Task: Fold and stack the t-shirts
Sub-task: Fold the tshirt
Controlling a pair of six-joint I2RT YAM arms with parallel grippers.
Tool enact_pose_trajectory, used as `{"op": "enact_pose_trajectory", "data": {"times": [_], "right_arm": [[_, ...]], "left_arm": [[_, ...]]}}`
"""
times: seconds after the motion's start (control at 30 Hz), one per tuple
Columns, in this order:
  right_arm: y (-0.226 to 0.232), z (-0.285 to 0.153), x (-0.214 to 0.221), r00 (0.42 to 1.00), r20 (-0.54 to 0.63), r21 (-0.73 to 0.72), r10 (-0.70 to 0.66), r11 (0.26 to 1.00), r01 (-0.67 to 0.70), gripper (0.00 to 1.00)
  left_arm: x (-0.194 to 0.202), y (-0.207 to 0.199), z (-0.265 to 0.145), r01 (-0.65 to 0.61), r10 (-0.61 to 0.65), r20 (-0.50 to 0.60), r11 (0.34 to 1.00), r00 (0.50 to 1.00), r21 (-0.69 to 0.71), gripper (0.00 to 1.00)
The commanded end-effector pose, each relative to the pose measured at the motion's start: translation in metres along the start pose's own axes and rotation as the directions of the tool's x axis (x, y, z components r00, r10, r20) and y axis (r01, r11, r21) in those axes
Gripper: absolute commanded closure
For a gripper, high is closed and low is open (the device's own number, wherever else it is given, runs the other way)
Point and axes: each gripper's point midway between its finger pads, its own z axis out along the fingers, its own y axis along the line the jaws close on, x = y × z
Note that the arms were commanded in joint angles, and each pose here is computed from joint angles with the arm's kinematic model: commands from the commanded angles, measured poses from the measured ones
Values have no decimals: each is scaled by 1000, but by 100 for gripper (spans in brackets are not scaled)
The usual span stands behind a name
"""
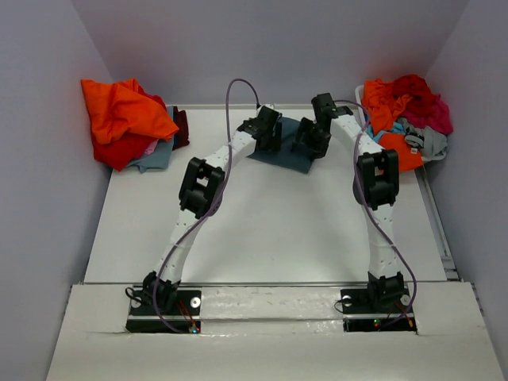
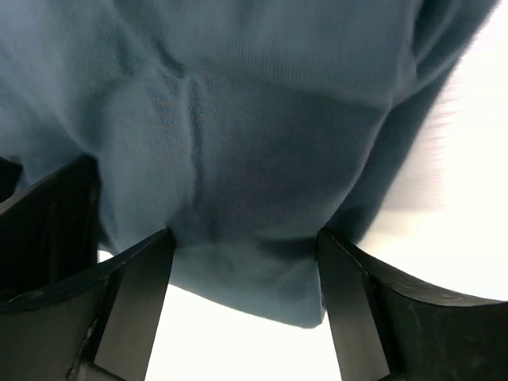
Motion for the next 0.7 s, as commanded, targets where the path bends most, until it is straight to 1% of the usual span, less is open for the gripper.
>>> {"op": "enact_pose_trajectory", "data": {"times": [0.0,0.23,0.3,0.33,0.37,0.47,0.5,0.57,0.6,0.63,0.67], "right_arm": [[8,13,16,998,-65,-32,-25,999,22,24],[5,22,31,994,-107,-33,-37,999,34,24],[7,22,39,991,-125,-37,-51,998,46,24],[6,21,40,990,-128,-36,-55,998,50,24],[0,23,46,988,-143,-22,-53,998,50,24],[-4,17,53,987,-149,-19,-59,998,56,24],[-8,19,65,983,-174,-8,-61,998,60,24],[-9,10,68,983,-171,-11,-64,998,63,24],[-13,11,81,979,-195,-3,-67,998,68,24],[-12,3,82,980,-187,-10,-70,998,69,24],[-13,0,84,979,-189,-13,-72,997,70,24]], "left_arm": [[22,1,3,12,-13,-84,1000,996,-15,6],[44,21,-3,9,-26,-151,994,988,-111,6],[59,32,-6,-6,-23,-186,988,982,-154,6],[57,35,-11,1,-32,-181,985,983,-170,6],[69,41,-13,-9,-31,-209,982,977,-187,6],[76,49,-25,-10,-42,-232,976,972,-218,6],[88,55,-28,-19,-45,-264,971,963,-237,6],[93,56,-40,-29,-45,-277,966,960,-255,6],[104,54,-45,-47,-34,-304,965,952,-256,6],[104,49,-54,-51,-28,-305,968,952,-247,6],[117,50,-59,-71,-17,-333,966,943,-250,6]]}}
